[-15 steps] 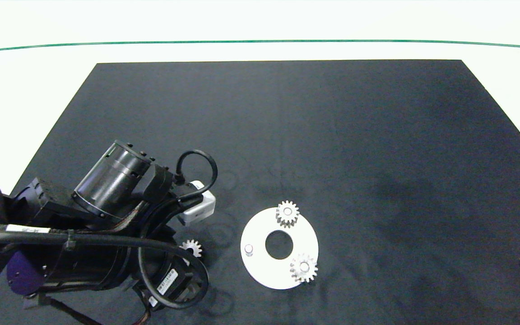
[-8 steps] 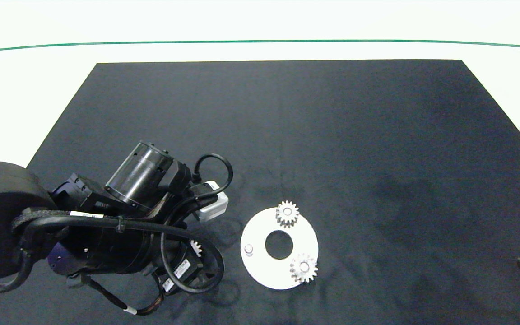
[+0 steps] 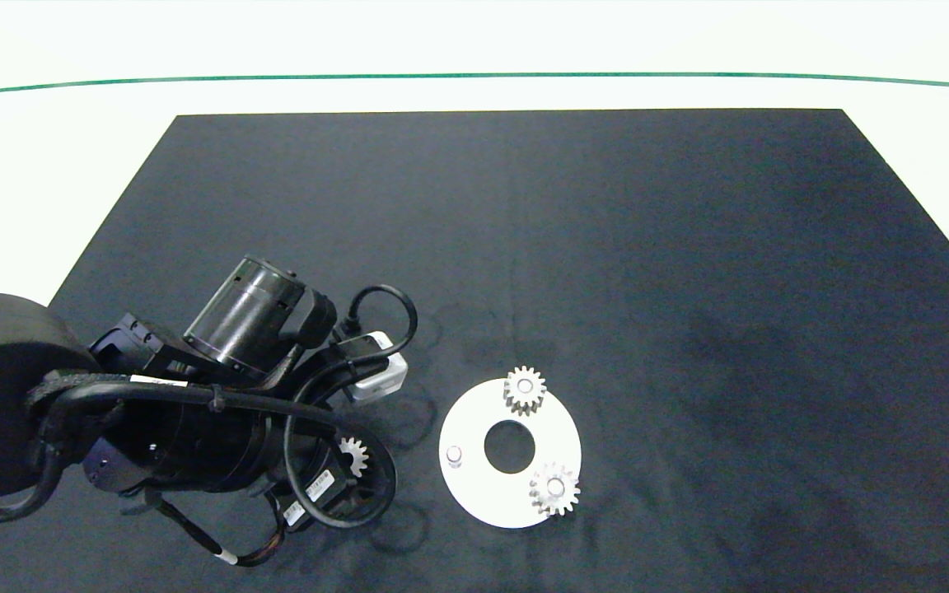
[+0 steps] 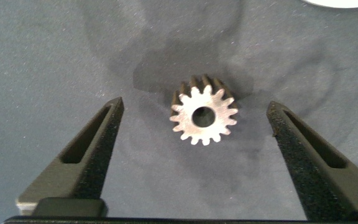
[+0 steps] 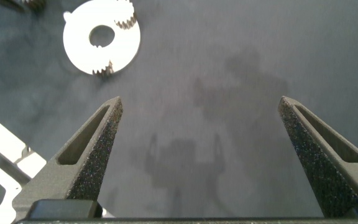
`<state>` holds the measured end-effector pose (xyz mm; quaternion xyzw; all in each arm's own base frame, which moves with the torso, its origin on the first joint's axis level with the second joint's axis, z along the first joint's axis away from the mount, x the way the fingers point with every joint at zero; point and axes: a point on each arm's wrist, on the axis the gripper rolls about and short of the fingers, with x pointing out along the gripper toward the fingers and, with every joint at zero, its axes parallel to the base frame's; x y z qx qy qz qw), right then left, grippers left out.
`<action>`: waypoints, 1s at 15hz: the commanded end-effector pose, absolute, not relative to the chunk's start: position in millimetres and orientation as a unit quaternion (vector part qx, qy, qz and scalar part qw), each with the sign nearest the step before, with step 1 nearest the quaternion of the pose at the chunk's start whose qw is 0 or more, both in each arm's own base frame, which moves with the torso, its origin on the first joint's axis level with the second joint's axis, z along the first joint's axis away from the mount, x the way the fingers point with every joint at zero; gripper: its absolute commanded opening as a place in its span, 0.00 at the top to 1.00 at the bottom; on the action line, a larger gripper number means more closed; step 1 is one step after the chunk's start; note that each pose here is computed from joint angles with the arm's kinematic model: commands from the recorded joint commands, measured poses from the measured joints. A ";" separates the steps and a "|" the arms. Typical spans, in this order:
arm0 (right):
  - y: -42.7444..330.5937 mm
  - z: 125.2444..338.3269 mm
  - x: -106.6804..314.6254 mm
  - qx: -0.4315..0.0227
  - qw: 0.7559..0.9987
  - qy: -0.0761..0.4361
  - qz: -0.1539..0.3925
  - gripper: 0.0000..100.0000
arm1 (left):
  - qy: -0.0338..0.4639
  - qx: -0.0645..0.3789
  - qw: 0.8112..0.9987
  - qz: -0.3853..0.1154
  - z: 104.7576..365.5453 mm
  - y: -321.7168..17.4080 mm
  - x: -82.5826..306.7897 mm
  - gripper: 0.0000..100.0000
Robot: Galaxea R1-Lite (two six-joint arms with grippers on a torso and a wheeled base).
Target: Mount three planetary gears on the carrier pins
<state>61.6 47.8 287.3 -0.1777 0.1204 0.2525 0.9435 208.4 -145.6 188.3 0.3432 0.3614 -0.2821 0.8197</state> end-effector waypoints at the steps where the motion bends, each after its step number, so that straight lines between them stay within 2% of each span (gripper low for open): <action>1: 48.0 287.3 61.9 -0.178 0.944 0.119 0.252 0.00 | 0.362 0.345 0.820 -0.277 189.2 -142.0 209.4 0.16; 15: 48.3 285.5 62.6 -0.181 0.944 0.122 0.249 0.00 | 0.376 0.353 0.809 -0.284 179.6 -143.9 205.5 0.43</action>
